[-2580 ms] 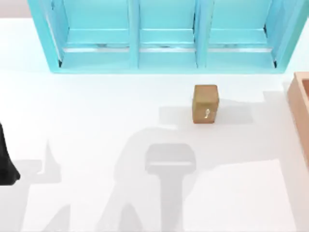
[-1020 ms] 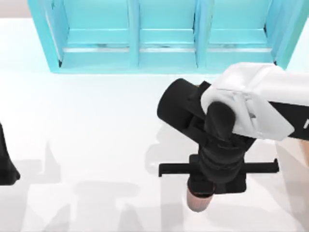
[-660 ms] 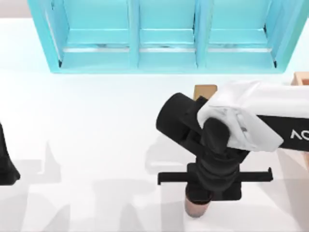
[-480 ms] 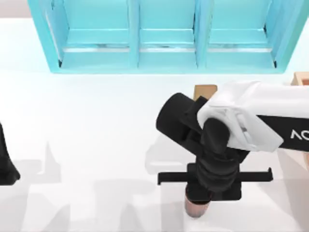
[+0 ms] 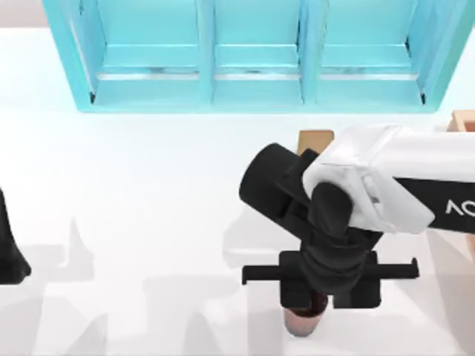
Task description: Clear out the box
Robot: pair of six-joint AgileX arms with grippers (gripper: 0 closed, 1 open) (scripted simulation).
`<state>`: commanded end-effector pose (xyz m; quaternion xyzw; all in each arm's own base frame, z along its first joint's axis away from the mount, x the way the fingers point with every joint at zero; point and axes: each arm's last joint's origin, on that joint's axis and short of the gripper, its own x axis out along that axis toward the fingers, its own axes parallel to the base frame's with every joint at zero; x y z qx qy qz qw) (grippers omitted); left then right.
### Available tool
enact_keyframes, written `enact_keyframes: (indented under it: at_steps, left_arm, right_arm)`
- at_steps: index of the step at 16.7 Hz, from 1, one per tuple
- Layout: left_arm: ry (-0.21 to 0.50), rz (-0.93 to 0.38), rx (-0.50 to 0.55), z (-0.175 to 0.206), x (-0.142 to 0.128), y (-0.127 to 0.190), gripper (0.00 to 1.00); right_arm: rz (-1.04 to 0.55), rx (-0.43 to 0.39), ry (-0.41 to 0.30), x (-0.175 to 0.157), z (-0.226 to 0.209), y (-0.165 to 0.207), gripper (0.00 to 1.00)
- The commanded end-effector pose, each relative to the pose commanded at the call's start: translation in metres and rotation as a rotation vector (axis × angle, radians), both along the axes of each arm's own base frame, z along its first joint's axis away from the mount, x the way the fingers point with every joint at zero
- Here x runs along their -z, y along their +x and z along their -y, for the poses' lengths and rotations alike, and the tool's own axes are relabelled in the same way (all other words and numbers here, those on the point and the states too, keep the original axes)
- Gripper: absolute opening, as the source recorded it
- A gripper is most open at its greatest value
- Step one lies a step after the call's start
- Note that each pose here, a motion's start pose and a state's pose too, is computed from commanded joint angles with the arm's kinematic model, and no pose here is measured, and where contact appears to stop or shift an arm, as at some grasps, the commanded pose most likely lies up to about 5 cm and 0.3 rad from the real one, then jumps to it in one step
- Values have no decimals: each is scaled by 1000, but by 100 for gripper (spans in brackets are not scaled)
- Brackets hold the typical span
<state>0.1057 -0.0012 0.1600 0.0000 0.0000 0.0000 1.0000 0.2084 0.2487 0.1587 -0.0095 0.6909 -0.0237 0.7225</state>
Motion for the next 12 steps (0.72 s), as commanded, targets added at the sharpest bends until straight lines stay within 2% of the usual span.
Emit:
enact_keyframes:
  at_steps: [5,12]
  left_arm:
    - [0,0,0,0,0,0,100]
    - [0,0,0,0,0,0,100]
  right_arm:
    - [0,0,0,0,0,0,98]
    - [0,0,0,0,0,0,100]
